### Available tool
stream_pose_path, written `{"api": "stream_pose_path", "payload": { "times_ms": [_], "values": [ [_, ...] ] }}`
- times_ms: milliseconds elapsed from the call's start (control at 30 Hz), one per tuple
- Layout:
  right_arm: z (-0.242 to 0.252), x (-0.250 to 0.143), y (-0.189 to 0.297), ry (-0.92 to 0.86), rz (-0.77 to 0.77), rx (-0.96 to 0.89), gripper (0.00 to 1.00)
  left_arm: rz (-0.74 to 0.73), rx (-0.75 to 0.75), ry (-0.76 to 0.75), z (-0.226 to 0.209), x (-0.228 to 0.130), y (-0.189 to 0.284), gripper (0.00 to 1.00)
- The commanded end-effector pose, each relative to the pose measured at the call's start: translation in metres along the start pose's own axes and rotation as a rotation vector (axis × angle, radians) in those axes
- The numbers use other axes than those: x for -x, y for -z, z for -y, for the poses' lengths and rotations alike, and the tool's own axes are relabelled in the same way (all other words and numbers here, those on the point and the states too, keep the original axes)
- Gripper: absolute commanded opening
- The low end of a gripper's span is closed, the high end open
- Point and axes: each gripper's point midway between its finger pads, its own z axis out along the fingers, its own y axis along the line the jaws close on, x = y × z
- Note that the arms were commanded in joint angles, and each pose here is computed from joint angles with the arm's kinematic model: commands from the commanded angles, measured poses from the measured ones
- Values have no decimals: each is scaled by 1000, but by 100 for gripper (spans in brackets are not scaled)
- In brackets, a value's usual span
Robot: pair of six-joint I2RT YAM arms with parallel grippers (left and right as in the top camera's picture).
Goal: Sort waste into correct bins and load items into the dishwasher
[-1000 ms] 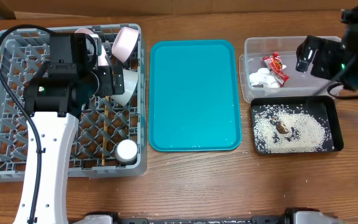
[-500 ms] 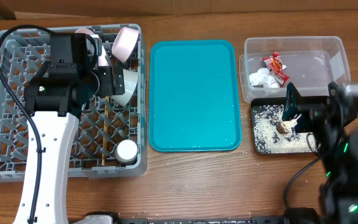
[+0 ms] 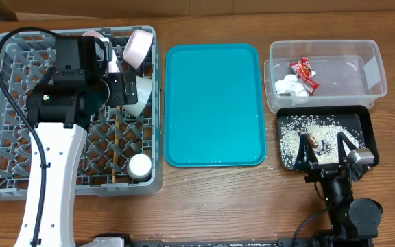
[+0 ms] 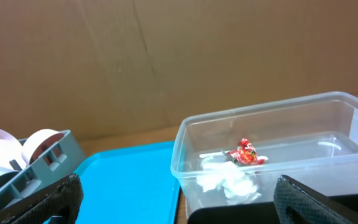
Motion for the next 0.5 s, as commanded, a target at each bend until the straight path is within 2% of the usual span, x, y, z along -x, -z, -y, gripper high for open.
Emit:
{"api": "stream_pose_path", "payload": {
  "times_ms": [0,167,367,467],
  "values": [
    [2,-1,0,-8,42,0,100,14,-8,8,1,5,3,100],
    [3,-10,-2,-7,47,7,100,15,-8,8,1,5,3,100],
    [7,-40,-2,-31,-72,-9,100,14,-8,8,1,5,3,100],
    [6,-38,-2,-26,-68,-4,100,14,-8,8,1,5,3,100]
  ]
}}
